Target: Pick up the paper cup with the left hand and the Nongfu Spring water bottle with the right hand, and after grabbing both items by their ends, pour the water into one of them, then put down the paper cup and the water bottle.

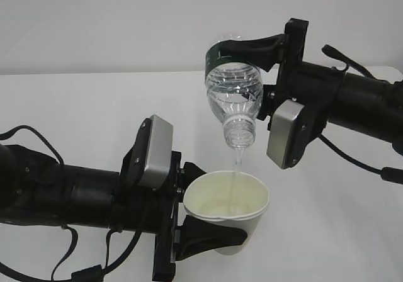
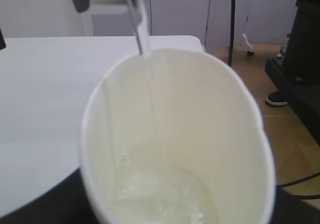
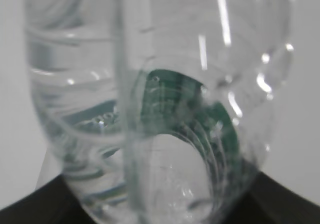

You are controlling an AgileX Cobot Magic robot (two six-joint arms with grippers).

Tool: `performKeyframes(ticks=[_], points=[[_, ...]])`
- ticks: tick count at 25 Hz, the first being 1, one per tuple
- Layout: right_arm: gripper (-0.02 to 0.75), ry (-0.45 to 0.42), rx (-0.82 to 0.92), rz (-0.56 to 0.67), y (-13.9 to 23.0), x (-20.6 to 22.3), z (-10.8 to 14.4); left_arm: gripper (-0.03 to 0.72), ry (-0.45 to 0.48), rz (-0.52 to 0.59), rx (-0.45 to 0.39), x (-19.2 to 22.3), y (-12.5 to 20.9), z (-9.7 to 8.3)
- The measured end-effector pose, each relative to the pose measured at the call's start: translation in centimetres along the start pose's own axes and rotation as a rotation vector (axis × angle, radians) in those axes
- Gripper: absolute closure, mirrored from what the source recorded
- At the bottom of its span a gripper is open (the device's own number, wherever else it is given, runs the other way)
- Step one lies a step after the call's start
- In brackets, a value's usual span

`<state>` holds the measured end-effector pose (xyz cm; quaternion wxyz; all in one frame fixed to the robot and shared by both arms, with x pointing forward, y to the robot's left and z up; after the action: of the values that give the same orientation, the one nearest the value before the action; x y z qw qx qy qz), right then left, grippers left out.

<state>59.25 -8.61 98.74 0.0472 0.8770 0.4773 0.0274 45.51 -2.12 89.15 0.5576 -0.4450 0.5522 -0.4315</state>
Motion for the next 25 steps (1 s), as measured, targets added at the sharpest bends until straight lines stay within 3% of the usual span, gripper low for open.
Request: performKeyframes(ticks=[25], points=[[0.291, 0.005, -0.02, -0.002, -0.04, 0.0, -0.1, 0.274, 0.0, 0.0, 0.0, 0.0, 0.0, 0.0]])
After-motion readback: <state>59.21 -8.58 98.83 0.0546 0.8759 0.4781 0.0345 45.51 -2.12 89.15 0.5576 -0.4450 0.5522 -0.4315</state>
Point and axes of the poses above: a point on each arm's last joint axis where the gripper is mounted, x pointing out along that axis toward the gripper, z along the wrist's bending axis when the last joint is at zero, y = z × x, the point moved 9 cm from there along x, pointing out along that axis toward the gripper, and after that the axes turned 1 degree about -x, right-handed, at the moved point
